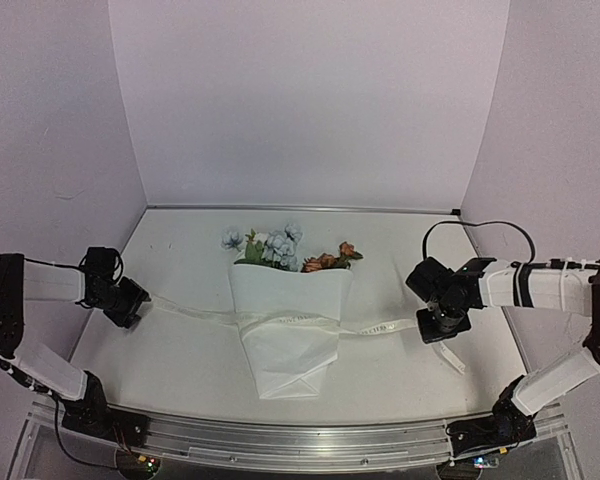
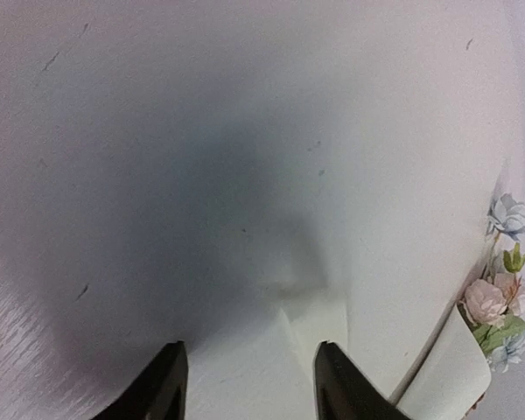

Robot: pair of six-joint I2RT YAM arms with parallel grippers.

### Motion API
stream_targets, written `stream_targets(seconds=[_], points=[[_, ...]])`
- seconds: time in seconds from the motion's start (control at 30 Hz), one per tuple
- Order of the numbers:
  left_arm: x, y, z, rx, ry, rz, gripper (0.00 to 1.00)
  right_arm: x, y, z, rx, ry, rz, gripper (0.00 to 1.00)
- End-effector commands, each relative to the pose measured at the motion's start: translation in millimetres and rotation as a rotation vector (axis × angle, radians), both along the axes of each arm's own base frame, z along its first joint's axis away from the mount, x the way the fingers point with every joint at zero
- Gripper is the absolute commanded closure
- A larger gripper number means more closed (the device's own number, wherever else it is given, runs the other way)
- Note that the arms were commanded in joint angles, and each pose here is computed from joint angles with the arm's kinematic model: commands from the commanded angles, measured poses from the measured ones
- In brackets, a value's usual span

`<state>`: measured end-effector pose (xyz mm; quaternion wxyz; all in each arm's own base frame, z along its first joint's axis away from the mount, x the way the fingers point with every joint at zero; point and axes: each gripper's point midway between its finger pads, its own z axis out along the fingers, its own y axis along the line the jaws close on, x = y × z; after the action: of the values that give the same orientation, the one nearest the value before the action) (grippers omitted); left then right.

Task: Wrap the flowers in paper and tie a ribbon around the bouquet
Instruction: Adjust the ribbon at the center of the board.

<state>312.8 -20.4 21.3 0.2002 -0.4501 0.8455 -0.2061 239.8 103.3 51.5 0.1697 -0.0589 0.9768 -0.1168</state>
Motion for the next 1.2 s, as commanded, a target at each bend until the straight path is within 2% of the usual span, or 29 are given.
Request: stream_targets(seconds=[0.0, 0.13, 0.3, 0.47, 0.67, 0.93, 1.17], points=[[-13, -3, 17, -0.064, -0.022, 0.076, 0.35, 10, 14, 10, 0.050, -0.029, 0.015, 1.00], [-19, -10, 47, -0.093, -0.086, 0.113, 0.19, 10, 16, 12, 0.061, -0.034, 0.020, 1.00], [-31, -59, 63, -0.248, -0.124, 0.112, 0.16, 10, 16, 15, 0.061, -0.043, 0.026, 1.00], [-37, -115, 70, -0.430, -0.172, 0.105, 0.17, 11, 16, 18, 0.064, -0.054, 0.030, 1.00], [-35, -174, 71, -0.578, -0.184, 0.066, 0.19, 16, 19, 21, 0.069, -0.061, 0.030, 1.00], [-37, -228, 62, -0.657, -0.145, 0.051, 0.23, 16, 17, 24, 0.064, -0.077, 0.028, 1.00], [-31, -232, 42, -0.673, -0.152, 0.140, 0.28, 16, 16, 27, 0.069, -0.088, 0.033, 1.00]])
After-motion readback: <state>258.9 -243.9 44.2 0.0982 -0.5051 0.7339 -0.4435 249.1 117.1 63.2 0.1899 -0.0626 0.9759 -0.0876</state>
